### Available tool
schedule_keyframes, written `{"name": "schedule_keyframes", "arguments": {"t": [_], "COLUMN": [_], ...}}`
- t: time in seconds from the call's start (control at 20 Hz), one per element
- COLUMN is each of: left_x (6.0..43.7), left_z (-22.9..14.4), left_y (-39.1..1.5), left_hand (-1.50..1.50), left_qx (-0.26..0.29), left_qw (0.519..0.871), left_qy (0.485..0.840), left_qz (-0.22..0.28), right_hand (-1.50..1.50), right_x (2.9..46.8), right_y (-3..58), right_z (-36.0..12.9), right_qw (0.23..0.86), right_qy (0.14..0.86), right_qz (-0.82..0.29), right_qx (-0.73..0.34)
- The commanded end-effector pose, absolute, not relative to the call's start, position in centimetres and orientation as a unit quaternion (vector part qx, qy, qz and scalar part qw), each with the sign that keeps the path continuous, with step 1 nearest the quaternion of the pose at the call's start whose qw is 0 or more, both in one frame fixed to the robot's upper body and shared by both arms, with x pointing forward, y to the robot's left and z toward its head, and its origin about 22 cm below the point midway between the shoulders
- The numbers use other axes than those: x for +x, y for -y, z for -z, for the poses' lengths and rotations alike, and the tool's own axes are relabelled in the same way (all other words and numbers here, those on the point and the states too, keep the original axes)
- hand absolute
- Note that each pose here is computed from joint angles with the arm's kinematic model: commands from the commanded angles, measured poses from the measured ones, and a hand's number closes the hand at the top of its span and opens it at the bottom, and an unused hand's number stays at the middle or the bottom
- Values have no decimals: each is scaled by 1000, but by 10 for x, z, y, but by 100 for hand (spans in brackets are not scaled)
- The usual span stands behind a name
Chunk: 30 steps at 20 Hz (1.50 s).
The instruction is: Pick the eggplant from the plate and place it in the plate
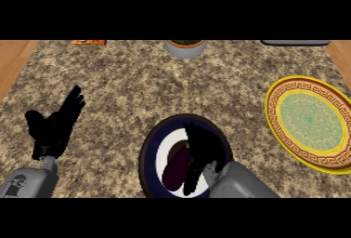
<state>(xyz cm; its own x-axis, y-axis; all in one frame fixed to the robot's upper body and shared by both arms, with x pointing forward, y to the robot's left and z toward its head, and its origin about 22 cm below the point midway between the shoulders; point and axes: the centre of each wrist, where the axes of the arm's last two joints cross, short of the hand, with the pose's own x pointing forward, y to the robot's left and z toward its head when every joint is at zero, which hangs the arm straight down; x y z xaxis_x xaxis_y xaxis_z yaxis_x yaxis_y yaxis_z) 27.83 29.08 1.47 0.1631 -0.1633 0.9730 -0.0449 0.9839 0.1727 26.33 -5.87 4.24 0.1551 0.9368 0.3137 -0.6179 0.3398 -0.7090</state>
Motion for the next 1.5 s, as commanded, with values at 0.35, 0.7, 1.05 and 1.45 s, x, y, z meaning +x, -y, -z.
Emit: {"name": "schedule_keyframes", "arguments": {"t": [0.35, 0.7, 1.05, 1.45], "left_x": [281, 280, 287, 285], "left_z": [-34, -20, -19, -14], "left_y": [-267, -272, -299, -272], "left_hand": [0, 0, 0, 0], "left_qx": [80, 82, 77, 79], "left_qw": [757, 766, 763, 756], "left_qy": [648, 637, 641, 649], "left_qz": [36, 38, 33, 39], "right_hand": [-150, -150, 150, 150], "right_x": [277, 275, 283, 274], "right_y": [50, 50, 39, 47], "right_z": [-11, -3, -7, -7], "right_qw": [729, 720, 687, 684], "right_qy": [313, 299, 312, 404], "right_qz": [-561, -581, -632, -580], "right_qx": [-238, -232, -175, -178]}}
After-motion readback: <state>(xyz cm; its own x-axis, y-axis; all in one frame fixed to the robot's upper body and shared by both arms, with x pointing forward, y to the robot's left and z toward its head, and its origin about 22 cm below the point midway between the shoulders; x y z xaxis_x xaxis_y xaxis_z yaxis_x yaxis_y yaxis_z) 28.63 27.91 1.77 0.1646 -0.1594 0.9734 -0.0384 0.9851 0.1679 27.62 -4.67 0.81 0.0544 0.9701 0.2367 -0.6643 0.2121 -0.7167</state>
